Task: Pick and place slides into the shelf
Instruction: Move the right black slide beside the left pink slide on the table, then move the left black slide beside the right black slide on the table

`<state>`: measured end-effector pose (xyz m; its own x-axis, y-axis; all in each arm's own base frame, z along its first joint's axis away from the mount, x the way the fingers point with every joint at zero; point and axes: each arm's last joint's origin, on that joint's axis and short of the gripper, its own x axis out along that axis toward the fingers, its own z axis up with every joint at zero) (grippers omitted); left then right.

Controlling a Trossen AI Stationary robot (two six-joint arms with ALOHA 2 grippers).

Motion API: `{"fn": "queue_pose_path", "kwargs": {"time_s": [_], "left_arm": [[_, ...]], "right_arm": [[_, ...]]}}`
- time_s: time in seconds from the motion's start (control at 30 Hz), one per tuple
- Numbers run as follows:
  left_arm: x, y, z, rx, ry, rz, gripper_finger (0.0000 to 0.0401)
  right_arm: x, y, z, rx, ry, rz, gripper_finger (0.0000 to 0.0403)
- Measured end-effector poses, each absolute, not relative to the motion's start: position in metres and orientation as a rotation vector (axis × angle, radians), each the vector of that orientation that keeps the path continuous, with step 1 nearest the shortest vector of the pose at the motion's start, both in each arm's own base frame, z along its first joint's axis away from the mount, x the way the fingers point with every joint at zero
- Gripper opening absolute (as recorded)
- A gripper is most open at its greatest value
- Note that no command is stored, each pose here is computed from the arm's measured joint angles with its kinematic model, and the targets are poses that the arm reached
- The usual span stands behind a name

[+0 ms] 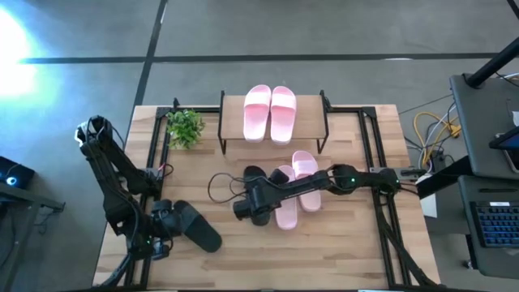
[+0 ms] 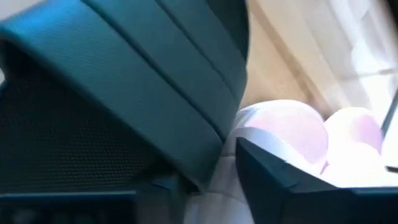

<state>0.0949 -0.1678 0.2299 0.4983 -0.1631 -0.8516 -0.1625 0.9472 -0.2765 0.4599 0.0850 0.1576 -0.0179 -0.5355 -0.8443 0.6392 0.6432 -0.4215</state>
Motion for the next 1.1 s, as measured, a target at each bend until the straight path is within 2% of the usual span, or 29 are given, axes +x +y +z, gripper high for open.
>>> {"fn": "queue_pose_path", "kwargs": {"time_s": [0.13, 0.27, 0.53, 0.73, 1.1], "left_arm": [[0.096, -0.17, 0.244, -0.357, 1.041, -0.001, 0.0], [0.096, -0.171, 0.247, -0.416, 1.061, 0.015, 0.0], [0.096, -0.182, 0.224, -0.47, 1.238, 0.101, 0.0], [0.098, -0.184, 0.194, -0.418, 1.316, 0.226, 0.0], [0.102, -0.152, 0.149, -0.33, 1.307, 0.452, 0.0]], "right_arm": [[0.458, 0.092, 0.163, 0.098, 1.277, -0.922, 0.0176], [0.453, 0.104, 0.178, 0.036, 1.22, -0.898, 0.0196], [0.445, 0.113, 0.208, 0.017, 1.118, -0.893, 0.018], [0.44, 0.11, 0.231, -0.016, 1.019, -0.924, 0.0168], [0.432, 0.097, 0.262, -0.044, 0.913, -0.972, 0.0164]]}}
